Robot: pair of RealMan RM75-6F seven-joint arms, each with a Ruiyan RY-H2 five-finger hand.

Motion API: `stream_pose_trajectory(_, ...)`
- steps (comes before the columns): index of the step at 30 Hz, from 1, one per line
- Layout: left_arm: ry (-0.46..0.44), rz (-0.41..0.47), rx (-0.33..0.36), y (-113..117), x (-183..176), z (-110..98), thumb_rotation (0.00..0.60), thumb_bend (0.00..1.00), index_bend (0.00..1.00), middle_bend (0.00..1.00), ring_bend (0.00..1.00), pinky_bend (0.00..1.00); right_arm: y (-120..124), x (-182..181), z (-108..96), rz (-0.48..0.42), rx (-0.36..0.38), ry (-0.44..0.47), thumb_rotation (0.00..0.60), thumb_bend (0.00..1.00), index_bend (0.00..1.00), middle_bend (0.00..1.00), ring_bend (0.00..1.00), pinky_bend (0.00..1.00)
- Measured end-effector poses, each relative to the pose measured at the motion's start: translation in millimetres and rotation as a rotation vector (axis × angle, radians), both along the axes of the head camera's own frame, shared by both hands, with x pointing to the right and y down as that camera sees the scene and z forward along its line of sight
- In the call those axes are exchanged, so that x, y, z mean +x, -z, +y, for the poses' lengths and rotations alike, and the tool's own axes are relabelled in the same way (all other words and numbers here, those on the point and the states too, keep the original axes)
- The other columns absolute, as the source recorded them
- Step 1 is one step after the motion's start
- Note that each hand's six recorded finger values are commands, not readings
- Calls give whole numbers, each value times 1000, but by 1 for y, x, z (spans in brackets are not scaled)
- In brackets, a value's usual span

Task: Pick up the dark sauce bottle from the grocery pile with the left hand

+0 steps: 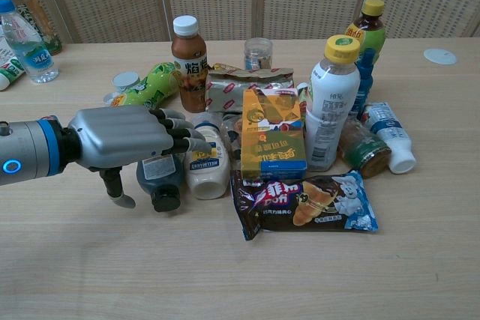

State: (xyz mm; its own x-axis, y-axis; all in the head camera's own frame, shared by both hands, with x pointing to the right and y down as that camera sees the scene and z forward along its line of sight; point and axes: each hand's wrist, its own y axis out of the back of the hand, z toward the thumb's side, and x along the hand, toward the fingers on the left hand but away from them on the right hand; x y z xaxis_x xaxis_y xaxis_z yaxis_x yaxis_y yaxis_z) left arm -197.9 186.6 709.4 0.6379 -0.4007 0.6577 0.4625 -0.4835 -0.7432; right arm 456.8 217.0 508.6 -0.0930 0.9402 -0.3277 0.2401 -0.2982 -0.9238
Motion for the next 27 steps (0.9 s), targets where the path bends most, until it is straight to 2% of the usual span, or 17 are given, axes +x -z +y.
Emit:
stream_pose_trajectory(11, -7, -11, 8, -10, -4, 5, 600, 42, 145, 17, 0, 0, -2, 0, 0, 2, -6, -1, 589, 0, 0, 0, 0, 0)
stream_pose_trajectory(13, -6, -7, 13, -10, -3, 6, 600, 47, 207, 111, 52, 43, -2, 0, 0, 2, -7, 0, 588, 0, 0, 0, 0, 0)
stream_pose_trajectory(18, -3, 32, 62, -6, 3, 2, 600, 66, 529, 451, 394, 353, -2, 1, 0, 2, -5, -1, 589, 0, 0, 0, 0, 0)
stream_pose_trajectory(20, -8, 49, 87, -4, 4, 1, 600, 70, 620, 543, 481, 425, -2, 1, 0, 2, -4, 0, 588, 0, 0, 0, 0, 0)
stream_pose_trajectory(23, -19, 62, 110, -6, 4, 3, 600, 73, 689, 614, 544, 476, -2, 1, 0, 3, -4, 1, 592, 0, 0, 0, 0, 0)
stream_pose_trajectory(27, -21, 69, 117, -9, 2, 7, 600, 88, 730, 645, 564, 499, -1, 2, -1, 6, 0, -1, 587, 0, 0, 0, 0, 0)
